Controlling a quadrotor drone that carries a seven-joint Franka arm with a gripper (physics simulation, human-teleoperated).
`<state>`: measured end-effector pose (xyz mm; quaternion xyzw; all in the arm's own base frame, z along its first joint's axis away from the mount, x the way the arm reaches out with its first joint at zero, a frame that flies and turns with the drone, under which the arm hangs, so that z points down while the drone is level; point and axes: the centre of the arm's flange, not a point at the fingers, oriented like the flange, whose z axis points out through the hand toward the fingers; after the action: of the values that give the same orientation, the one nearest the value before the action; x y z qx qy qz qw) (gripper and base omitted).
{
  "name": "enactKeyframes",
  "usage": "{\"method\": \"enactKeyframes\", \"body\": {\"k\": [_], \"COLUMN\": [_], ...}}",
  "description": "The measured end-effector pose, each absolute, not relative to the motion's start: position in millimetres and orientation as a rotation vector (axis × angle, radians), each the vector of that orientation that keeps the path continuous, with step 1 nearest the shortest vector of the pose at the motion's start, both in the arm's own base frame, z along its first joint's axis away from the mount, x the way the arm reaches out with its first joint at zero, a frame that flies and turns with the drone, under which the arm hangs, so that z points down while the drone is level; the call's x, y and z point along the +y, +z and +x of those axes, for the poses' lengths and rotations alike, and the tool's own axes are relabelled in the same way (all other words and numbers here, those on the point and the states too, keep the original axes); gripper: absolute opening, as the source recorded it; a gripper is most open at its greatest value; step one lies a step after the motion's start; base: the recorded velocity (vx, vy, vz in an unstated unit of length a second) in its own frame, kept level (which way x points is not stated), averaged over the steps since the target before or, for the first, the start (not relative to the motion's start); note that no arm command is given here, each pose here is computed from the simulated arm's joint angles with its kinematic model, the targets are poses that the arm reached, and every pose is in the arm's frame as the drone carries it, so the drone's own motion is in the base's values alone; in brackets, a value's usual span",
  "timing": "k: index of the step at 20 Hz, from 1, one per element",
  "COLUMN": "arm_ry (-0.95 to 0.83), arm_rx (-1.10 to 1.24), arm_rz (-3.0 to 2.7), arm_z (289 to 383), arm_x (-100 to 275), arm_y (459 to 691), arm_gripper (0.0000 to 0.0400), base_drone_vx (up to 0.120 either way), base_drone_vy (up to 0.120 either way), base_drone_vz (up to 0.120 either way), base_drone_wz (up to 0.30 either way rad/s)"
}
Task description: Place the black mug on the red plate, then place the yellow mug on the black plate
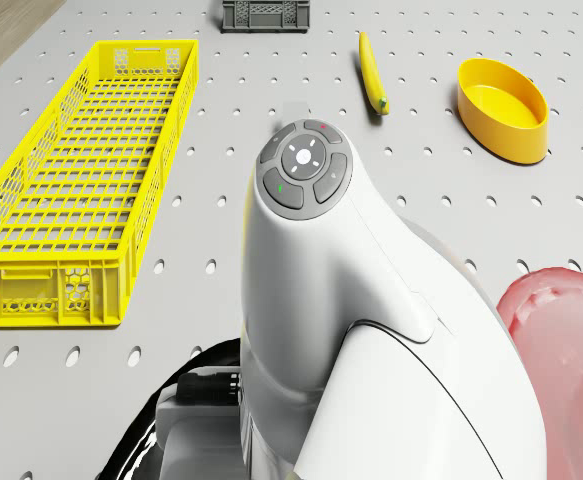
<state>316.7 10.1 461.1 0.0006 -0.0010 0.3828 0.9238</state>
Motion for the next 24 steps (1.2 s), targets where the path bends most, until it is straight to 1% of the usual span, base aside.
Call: {"method": "enactKeyframes", "body": {"k": [6,15,16,17,18,19,21,24], "arm_ry": [0.786,0.786,0.815,0.851,0.845,0.836,0.821,0.806], "arm_rx": [-0.002,-0.002,-0.027,-0.032,-0.027,-0.023,-0.017,-0.011], "arm_rz": [0.001,0.001,0.022,0.016,0.011,0.009,0.006,0.004], "arm_z": [316.7,316.7,314.3,311.9,313.2,313.8,314.9,315.7], "arm_x": [9.5,-10.3,-17.1,-29.7,-31.0,-28.4,-24.2,-20.5], "arm_y": [485.6,502.6,501.8,497.7,498.7,499.8,498.5,490.5], "arm_gripper": [0.0110,0.0110,0.0139,0.0199,0.0244,0.0278,0.0326,0.0365], "base_drone_vx": [0.000,0.000,0.000,0.000,0.000,0.000,0.000,0.000], "base_drone_vy": [0.000,0.000,0.000,0.000,0.000,0.000,0.000,0.000], "base_drone_vz": [0.000,0.000,0.000,0.000,0.000,0.000,0.000,0.000], "base_drone_wz": [0.000,0.000,0.000,0.000,0.000,0.000,0.000,0.000]}}
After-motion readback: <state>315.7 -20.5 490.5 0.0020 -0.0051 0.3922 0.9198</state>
